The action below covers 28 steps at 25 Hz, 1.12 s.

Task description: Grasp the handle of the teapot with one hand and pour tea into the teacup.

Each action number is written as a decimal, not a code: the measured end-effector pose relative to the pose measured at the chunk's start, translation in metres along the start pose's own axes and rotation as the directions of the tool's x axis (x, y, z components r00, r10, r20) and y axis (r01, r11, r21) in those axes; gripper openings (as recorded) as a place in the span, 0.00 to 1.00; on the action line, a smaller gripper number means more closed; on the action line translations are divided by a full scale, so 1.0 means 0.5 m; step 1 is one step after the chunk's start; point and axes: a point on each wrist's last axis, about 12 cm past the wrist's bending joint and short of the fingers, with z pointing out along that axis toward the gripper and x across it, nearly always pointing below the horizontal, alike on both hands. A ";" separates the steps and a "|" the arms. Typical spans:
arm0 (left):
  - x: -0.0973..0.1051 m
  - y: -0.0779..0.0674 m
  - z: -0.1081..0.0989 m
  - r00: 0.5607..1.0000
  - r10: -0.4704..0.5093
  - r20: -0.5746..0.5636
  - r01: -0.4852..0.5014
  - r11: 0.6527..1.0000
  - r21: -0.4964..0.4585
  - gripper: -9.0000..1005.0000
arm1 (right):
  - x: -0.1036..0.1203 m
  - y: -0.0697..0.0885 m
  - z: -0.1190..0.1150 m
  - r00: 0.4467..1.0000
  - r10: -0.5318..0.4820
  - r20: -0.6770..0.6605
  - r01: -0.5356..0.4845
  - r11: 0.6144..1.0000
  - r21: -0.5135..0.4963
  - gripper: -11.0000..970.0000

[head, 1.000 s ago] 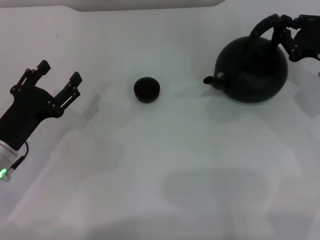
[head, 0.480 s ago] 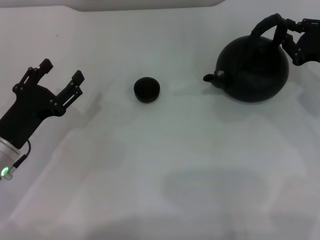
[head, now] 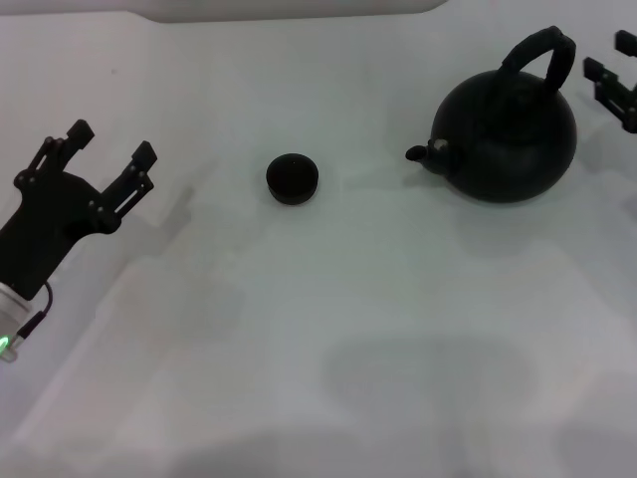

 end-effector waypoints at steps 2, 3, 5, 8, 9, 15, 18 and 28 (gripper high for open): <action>0.000 0.001 -0.001 1.000 0.001 0.001 -0.001 1.000 -0.002 0.84 | 0.007 -0.005 -0.014 1.000 -0.008 0.001 0.008 1.000 0.020 0.45; -0.001 0.006 -0.007 1.000 0.002 0.006 -0.002 1.000 -0.018 0.84 | 0.012 -0.006 -0.021 1.000 -0.011 0.001 0.011 0.999 0.037 0.46; -0.002 0.010 -0.013 1.000 0.003 0.010 -0.003 0.999 -0.034 0.84 | 0.021 -0.010 -0.034 1.000 -0.012 0.000 0.012 0.997 0.076 0.46; -0.004 0.022 -0.027 1.000 0.015 0.016 -0.014 0.998 -0.068 0.84 | 0.038 -0.020 -0.055 1.000 0.006 -0.010 -0.005 0.990 0.141 0.46; -0.005 0.027 -0.032 1.000 0.021 0.019 -0.020 0.996 -0.081 0.84 | 0.046 -0.024 -0.061 1.000 0.023 -0.013 -0.021 0.986 0.165 0.46; -0.019 0.056 -0.068 0.995 0.065 0.080 -0.047 0.976 -0.215 0.84 | 0.085 -0.047 -0.095 0.990 0.139 0.016 -0.136 0.931 0.338 0.46; -0.036 0.078 -0.084 0.987 0.100 0.129 -0.058 0.953 -0.299 0.84 | 0.094 -0.051 -0.106 0.984 0.167 0.054 -0.174 0.896 0.408 0.46; -0.066 0.108 -0.112 0.963 0.160 0.215 -0.063 0.914 -0.402 0.84 | 0.103 -0.031 -0.123 0.964 0.221 0.146 -0.263 0.866 0.425 0.46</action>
